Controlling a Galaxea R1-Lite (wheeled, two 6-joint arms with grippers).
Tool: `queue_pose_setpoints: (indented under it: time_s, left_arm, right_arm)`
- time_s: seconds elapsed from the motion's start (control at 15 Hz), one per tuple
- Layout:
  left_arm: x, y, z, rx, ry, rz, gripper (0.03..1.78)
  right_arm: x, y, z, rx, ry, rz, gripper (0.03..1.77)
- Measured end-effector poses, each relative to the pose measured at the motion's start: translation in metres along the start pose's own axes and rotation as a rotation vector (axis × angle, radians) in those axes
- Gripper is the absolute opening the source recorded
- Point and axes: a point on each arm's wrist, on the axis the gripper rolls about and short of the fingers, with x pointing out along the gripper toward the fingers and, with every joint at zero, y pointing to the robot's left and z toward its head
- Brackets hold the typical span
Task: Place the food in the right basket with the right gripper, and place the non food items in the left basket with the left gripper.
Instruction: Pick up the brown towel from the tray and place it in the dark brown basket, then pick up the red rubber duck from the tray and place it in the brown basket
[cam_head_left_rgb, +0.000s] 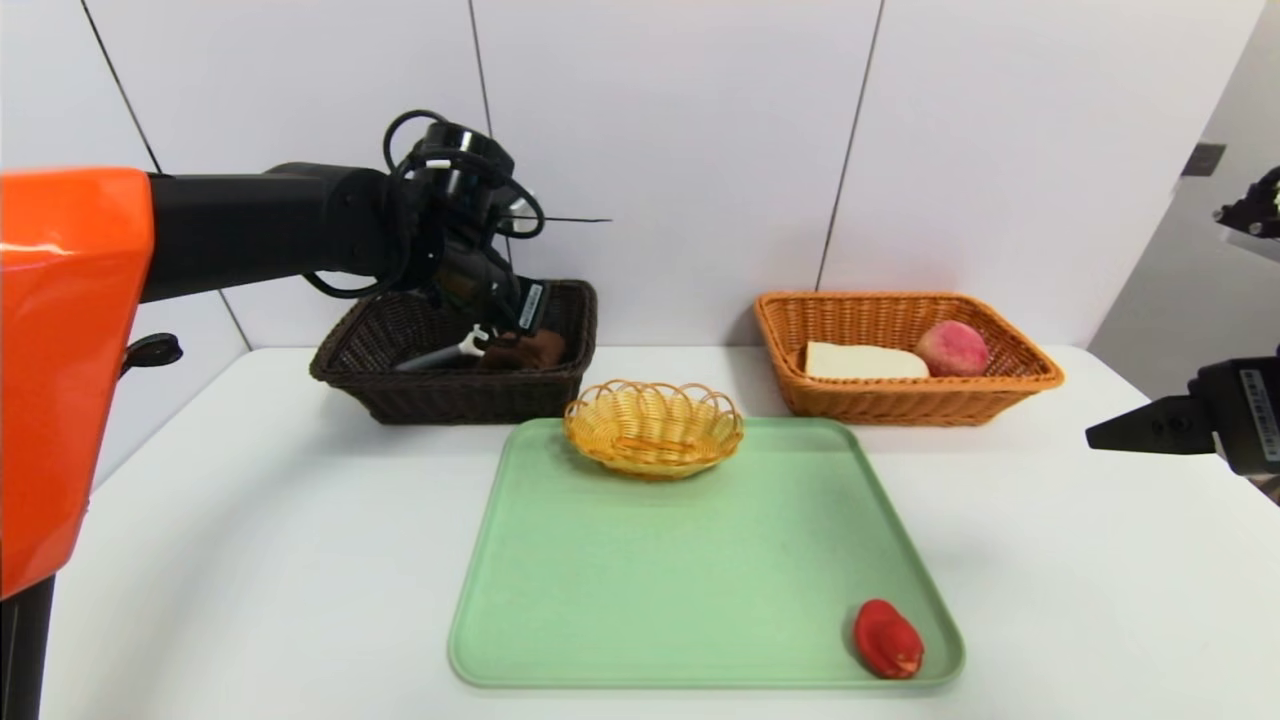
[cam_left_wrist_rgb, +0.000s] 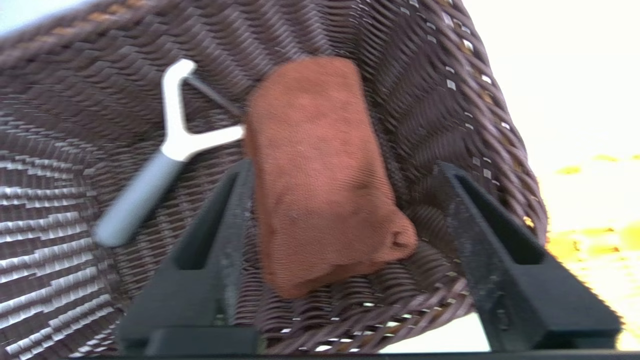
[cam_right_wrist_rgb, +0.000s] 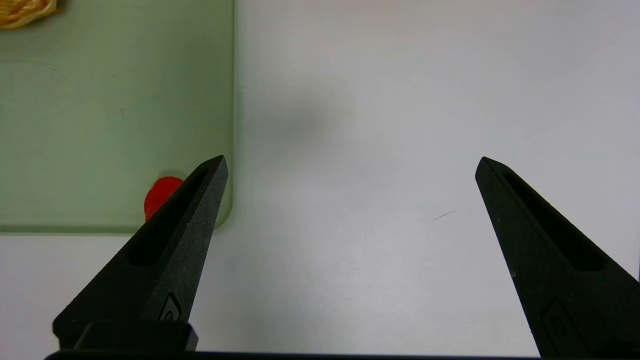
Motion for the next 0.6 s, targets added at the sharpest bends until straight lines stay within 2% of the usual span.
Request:
queue_pose_setpoints:
  time_s: [0.13,0.33,0.6]
  left_arm:
    - [-0.007,0.002,0.007,-0.008,-0.049,0.035,1.4]
    - [-0.031,-0.002,0.018,-0.008,-0.116,0.028,1.49]
    - [-0.074,-0.051,0.028,-0.024,-0.183,-0.1,1.58]
  right_arm:
    - [0.0,0.0,0.0,0.001,0.0,0.0,1.71]
    - [0.0,0.0,0.0,0.001,0.0,-0.002,1.71]
    - [-0.001,0.0,-0.001,0.003,-0.003,-0.001,1.71]
